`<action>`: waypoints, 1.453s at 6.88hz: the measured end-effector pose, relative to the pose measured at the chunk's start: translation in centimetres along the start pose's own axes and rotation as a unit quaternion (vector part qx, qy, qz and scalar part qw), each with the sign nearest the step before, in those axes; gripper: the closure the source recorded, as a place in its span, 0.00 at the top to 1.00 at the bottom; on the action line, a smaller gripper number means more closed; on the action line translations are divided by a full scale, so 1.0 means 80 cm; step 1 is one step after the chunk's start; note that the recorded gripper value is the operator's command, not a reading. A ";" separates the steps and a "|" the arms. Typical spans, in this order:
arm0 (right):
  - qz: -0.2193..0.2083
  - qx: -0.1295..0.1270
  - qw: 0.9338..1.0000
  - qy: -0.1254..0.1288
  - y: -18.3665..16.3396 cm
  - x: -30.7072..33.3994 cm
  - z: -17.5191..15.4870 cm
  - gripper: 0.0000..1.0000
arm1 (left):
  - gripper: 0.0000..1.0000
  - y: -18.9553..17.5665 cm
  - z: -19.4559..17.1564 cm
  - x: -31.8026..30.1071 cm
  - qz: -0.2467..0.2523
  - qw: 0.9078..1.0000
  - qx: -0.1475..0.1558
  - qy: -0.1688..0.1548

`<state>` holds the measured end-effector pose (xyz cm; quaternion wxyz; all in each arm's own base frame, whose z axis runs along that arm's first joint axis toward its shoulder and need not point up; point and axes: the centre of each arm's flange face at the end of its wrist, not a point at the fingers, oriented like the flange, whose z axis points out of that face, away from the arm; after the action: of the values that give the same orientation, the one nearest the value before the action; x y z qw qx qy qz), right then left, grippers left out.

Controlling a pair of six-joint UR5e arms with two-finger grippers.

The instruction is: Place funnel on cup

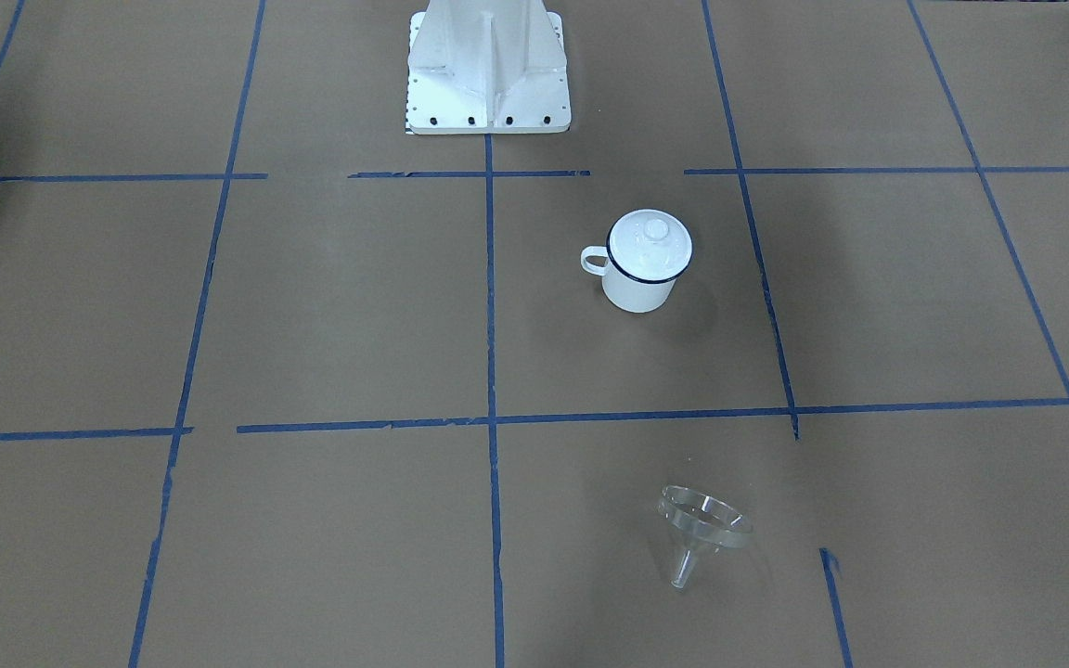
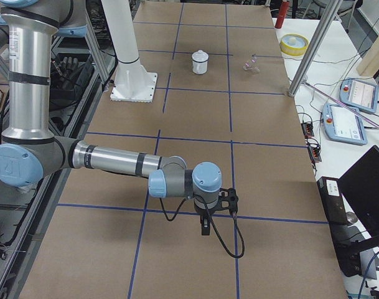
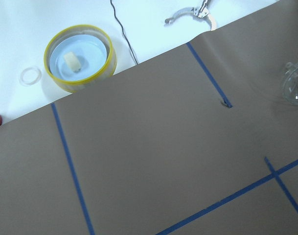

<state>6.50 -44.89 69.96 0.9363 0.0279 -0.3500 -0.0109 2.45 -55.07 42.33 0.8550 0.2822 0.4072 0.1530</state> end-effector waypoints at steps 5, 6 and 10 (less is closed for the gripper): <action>0.000 0.000 1.000 0.000 0.000 0.000 0.000 1.00 | 1.00 -0.023 0.131 0.387 -0.211 0.973 -0.093 0.005; 0.000 0.000 1.000 0.000 0.000 0.000 0.000 1.00 | 1.00 -0.019 0.146 0.448 -0.240 0.966 -0.096 -0.006; 0.000 0.000 1.000 0.000 0.000 0.000 0.000 1.00 | 0.81 0.015 0.196 0.537 -0.285 0.953 -0.097 -0.037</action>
<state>6.50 -44.89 69.97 0.9363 0.0278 -0.3500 -0.0109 41.38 -38.59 24.82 0.9006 0.0757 0.4224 -0.0688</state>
